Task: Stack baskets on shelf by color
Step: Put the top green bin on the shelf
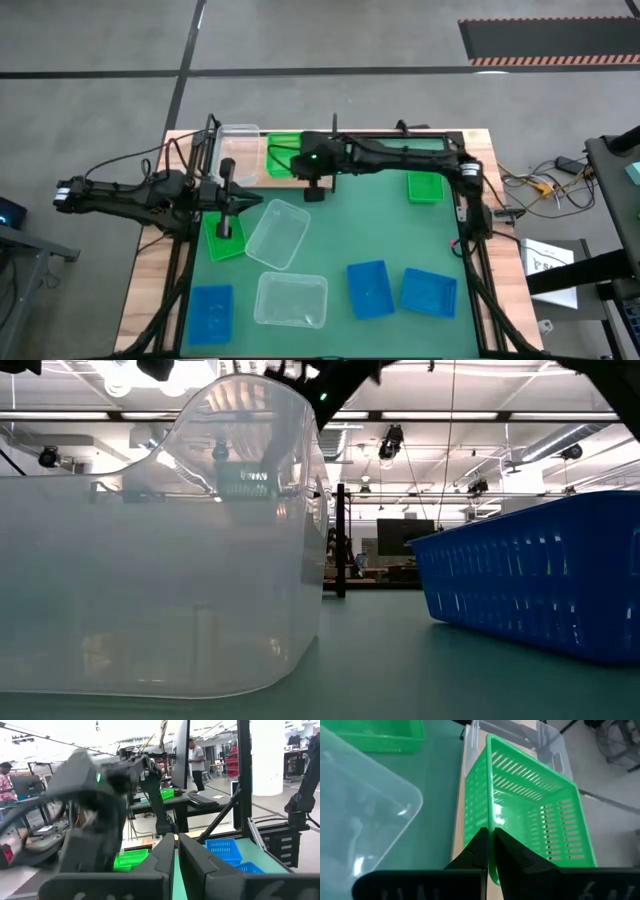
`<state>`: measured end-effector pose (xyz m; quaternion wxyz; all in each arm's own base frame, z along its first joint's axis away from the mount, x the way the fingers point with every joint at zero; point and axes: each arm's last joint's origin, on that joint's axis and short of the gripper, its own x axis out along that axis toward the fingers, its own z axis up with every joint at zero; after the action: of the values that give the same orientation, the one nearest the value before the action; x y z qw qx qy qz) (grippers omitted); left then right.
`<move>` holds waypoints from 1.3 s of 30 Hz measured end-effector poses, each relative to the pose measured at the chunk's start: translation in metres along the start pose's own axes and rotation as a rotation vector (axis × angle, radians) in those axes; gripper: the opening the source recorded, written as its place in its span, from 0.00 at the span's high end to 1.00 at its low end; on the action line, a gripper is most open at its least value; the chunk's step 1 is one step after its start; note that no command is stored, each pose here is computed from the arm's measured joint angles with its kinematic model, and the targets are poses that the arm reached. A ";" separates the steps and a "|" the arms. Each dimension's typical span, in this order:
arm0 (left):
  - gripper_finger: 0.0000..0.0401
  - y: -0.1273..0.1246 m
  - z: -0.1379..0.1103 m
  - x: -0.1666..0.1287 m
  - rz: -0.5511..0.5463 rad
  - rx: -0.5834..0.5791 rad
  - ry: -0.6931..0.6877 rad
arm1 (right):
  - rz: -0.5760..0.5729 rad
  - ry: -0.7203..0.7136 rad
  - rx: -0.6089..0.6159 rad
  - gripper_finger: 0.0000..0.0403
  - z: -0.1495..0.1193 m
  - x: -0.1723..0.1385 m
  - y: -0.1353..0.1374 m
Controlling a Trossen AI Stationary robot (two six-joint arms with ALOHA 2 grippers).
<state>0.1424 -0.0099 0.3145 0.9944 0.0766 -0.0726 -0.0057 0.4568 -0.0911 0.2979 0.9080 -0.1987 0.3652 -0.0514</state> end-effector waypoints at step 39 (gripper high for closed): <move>0.98 0.000 0.000 0.000 -0.001 0.002 -0.001 | 0.009 0.029 0.015 0.88 -0.032 0.075 0.000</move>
<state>0.1421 -0.0099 0.3146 0.9943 0.0774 -0.0731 -0.0062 0.4889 -0.1197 0.2288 0.9043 -0.1895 0.3789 -0.0528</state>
